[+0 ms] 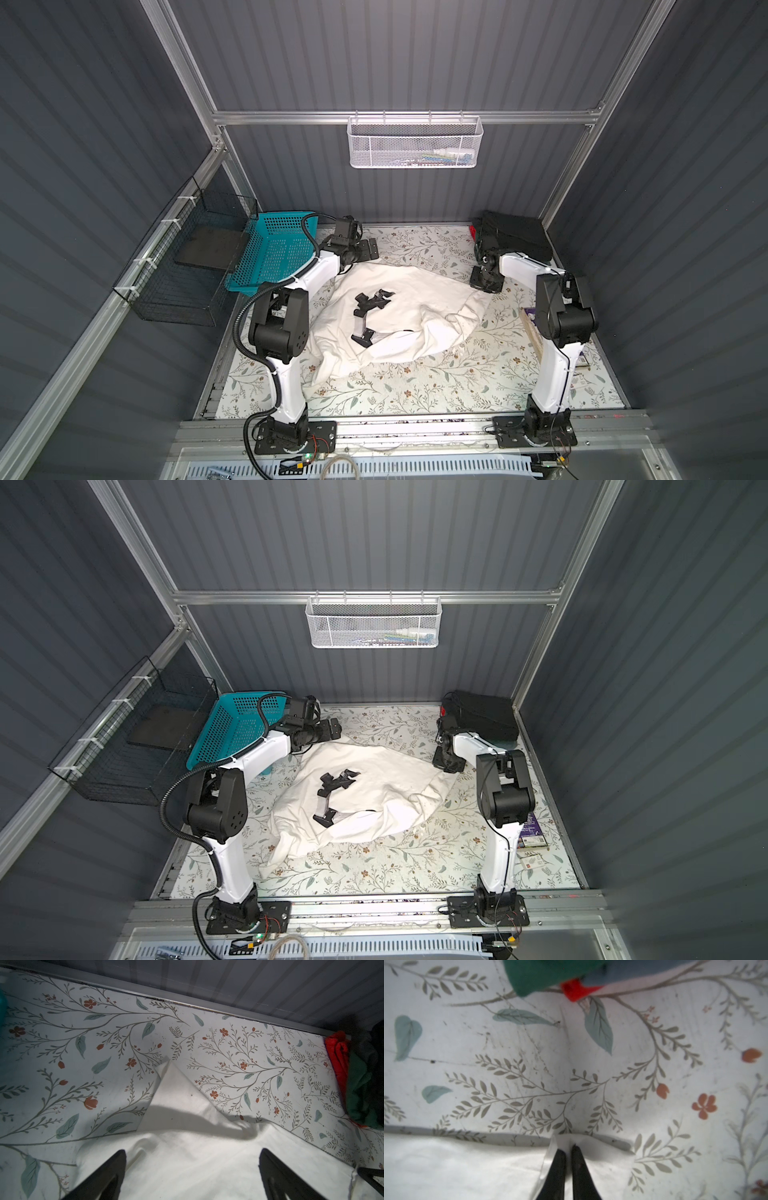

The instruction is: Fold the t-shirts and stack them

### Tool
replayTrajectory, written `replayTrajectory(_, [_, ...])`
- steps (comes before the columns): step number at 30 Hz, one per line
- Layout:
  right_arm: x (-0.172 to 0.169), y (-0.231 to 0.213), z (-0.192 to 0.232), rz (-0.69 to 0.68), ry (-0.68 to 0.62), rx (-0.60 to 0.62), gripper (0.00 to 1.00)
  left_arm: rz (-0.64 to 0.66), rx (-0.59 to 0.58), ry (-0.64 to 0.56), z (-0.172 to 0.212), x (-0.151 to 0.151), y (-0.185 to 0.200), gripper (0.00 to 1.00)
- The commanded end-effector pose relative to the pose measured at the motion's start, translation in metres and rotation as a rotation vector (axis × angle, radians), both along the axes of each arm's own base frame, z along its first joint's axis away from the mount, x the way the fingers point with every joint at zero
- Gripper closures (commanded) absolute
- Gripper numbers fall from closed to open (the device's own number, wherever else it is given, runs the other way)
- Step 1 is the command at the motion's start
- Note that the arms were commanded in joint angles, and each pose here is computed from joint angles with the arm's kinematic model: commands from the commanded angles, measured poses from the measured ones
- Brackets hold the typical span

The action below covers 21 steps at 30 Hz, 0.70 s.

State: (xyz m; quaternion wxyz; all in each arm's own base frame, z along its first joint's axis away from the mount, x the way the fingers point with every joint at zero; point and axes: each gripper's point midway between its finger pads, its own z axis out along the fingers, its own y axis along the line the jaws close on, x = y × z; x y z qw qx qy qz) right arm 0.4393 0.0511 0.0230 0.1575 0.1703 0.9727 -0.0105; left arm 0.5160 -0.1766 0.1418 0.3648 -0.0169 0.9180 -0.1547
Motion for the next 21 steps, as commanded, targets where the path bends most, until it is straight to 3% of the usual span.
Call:
replayTrajectory(1, [-0.005,-0.007,-0.003,-0.013,0.028,-0.034,0.92,-0.021,0.004,-0.01,0.003,0.006,-0.001,0.0])
replayTrajectory(5, [-0.007,-0.01,0.004,-0.018,0.017,-0.044,1.0,-0.017,0.018,-0.011,0.001,0.007,0.001,0.0])
replayTrajectory(15, [-0.037,-0.012,0.078,0.009,-0.169,-0.021,1.0,0.041,0.055,0.02,-0.006,0.015,0.014,0.0])
replayTrajectory(21, [-0.066,0.0,0.114,0.037,-0.33,0.106,1.0,0.024,0.066,0.068,-0.022,0.026,0.014,0.0])
